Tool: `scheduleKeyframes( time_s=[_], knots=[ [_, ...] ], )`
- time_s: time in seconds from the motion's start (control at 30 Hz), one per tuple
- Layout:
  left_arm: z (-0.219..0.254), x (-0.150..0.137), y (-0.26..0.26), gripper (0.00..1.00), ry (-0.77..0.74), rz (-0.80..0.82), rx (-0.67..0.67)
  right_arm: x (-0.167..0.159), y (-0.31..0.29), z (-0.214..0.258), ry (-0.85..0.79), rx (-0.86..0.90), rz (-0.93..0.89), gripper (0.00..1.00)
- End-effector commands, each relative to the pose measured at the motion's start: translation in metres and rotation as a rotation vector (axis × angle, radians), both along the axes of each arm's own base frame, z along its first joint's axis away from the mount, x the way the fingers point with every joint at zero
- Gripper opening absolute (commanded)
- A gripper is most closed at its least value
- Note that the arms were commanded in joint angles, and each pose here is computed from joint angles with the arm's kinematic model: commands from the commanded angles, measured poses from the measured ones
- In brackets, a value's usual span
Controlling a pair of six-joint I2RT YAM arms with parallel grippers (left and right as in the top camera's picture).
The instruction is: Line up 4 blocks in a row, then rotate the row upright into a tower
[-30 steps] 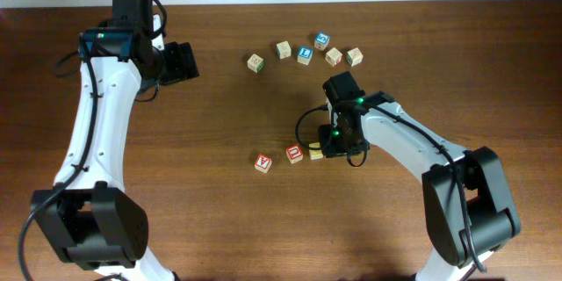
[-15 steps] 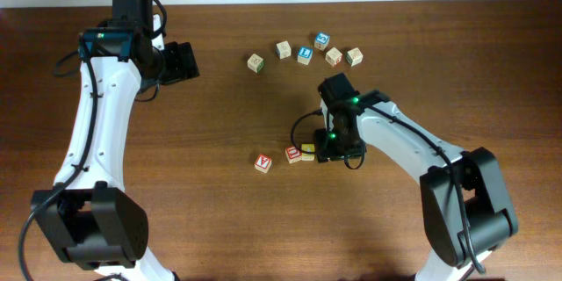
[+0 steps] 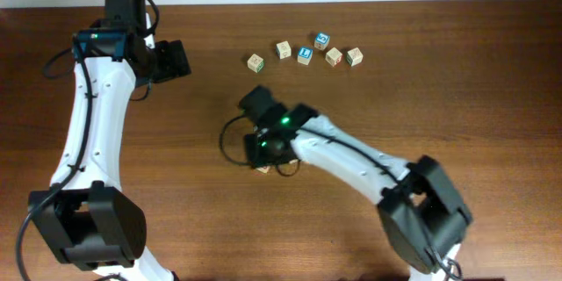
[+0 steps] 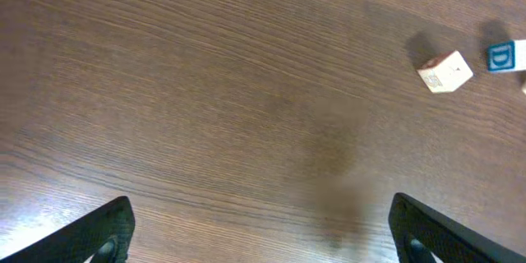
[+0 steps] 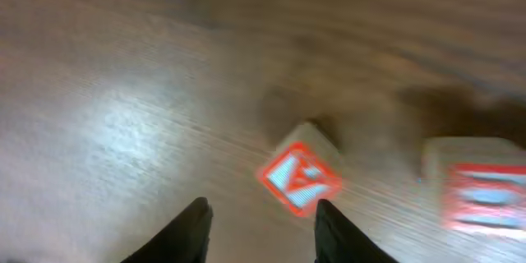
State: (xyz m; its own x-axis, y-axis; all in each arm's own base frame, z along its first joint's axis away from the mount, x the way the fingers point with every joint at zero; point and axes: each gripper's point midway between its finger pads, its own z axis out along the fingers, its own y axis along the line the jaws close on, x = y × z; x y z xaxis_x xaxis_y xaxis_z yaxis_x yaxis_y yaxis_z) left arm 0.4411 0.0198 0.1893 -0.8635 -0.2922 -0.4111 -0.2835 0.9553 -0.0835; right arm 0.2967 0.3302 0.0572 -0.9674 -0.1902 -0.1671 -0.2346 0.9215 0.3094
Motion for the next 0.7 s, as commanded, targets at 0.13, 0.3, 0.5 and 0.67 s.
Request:
scheduleKeyframes(
  time_s=[0.13, 0.3, 0.5, 0.67],
  knots=[
    [-0.007, -0.003, 0.029, 0.98, 0.018, 0.076, 0.012, -0.004, 0.046, -0.014, -0.058, 0.065, 0.073, 0.16],
    [-0.007, -0.003, 0.029, 0.99, 0.018, 0.076, 0.012, -0.004, 0.037, -0.031, -0.024, 0.02, 0.056, 0.14],
    [-0.007, -0.003, 0.029, 0.99, 0.017, 0.076, 0.011, 0.001, 0.016, -0.027, -0.011, -0.066, 0.022, 0.14],
    [-0.007, -0.003, 0.029, 0.99, 0.017, 0.076, 0.011, 0.005, 0.0, -0.027, 0.023, -0.097, -0.014, 0.14]
  ],
)
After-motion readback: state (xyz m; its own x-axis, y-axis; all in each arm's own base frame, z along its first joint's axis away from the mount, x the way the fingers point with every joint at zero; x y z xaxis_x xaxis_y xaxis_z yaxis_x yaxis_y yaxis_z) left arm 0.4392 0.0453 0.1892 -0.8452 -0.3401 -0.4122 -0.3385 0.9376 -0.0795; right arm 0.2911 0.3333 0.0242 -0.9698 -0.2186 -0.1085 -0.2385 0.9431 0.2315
